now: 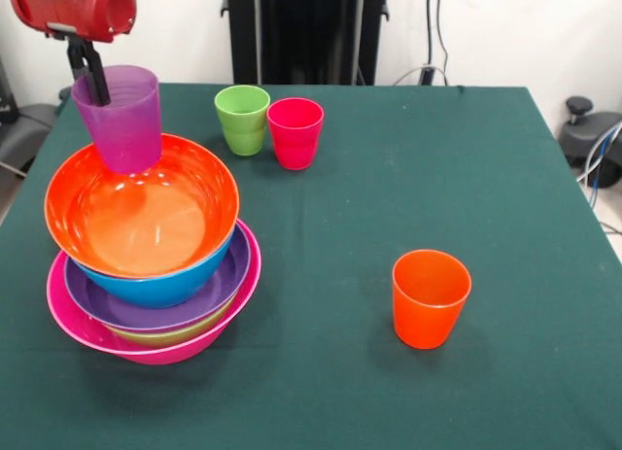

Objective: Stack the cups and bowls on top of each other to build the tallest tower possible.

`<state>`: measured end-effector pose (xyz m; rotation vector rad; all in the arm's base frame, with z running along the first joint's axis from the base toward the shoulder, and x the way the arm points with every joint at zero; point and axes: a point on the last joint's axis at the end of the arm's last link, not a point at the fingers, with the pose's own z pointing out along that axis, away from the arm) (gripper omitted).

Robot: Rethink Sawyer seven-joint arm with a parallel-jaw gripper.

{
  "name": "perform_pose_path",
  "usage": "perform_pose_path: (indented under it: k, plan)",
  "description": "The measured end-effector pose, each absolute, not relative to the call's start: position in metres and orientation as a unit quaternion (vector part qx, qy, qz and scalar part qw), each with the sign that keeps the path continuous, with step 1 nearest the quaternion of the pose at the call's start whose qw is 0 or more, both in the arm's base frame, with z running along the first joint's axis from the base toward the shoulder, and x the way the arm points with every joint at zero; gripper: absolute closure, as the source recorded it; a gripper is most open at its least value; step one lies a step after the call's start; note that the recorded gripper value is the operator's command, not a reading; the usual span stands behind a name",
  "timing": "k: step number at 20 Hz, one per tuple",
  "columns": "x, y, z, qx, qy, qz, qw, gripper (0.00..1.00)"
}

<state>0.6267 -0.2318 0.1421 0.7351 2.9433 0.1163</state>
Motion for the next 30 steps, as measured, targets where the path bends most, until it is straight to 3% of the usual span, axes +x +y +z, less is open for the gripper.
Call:
perform_pose_path:
  k: [10,30]
  plan:
    - [0.632,-0.218,0.117,0.222,0.971,0.043,0.077,1.00]
    - [0.627,-0.213,0.091,0.215,0.972,0.051,0.079,1.00]
